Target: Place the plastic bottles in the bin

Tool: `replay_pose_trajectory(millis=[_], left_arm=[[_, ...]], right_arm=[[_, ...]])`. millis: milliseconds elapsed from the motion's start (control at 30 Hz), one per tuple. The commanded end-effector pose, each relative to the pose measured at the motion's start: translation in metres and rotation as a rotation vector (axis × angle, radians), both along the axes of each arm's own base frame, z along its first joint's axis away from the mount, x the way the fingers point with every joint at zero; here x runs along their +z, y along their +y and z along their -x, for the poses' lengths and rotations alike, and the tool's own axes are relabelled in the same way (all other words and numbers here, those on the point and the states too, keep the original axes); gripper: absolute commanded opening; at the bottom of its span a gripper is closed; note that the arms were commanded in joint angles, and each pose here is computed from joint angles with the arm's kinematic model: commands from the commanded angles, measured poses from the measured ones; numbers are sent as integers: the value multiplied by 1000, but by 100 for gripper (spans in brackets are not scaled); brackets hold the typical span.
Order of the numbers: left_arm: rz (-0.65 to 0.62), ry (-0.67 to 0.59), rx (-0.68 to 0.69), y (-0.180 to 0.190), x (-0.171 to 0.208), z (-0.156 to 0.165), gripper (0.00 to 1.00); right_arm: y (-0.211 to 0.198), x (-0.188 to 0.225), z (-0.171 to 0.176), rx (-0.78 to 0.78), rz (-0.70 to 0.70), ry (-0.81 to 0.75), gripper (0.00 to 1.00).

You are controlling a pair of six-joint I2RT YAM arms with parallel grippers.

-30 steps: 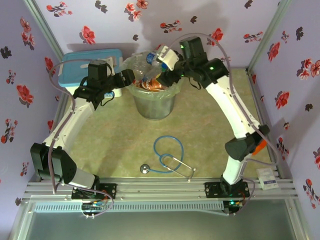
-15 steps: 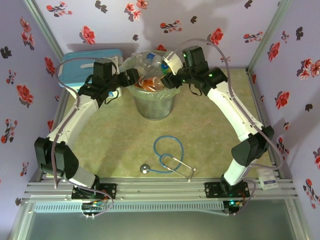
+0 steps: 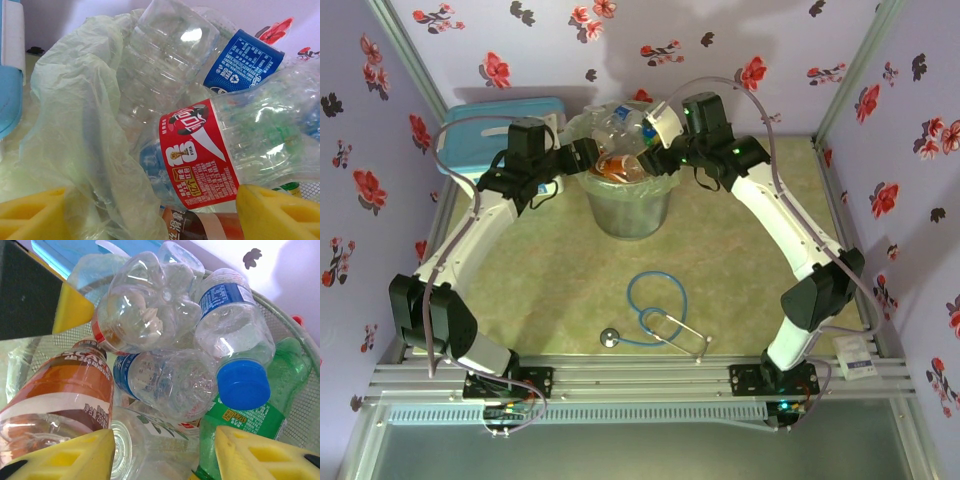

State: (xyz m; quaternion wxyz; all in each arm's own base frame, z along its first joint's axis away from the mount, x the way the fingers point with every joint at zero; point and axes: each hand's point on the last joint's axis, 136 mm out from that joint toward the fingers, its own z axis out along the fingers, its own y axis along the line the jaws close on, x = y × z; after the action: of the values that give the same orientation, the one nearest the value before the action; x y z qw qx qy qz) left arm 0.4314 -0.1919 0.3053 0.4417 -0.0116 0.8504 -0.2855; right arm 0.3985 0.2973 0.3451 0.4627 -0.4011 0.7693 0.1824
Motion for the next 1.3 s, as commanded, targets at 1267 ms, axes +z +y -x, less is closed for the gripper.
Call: replay_pose_trajectory(millis=[1267], left_arm=[[37,-82,7,9,34,14,78]], right_arm=[[-2,43,3,-87,-180,-72,68]])
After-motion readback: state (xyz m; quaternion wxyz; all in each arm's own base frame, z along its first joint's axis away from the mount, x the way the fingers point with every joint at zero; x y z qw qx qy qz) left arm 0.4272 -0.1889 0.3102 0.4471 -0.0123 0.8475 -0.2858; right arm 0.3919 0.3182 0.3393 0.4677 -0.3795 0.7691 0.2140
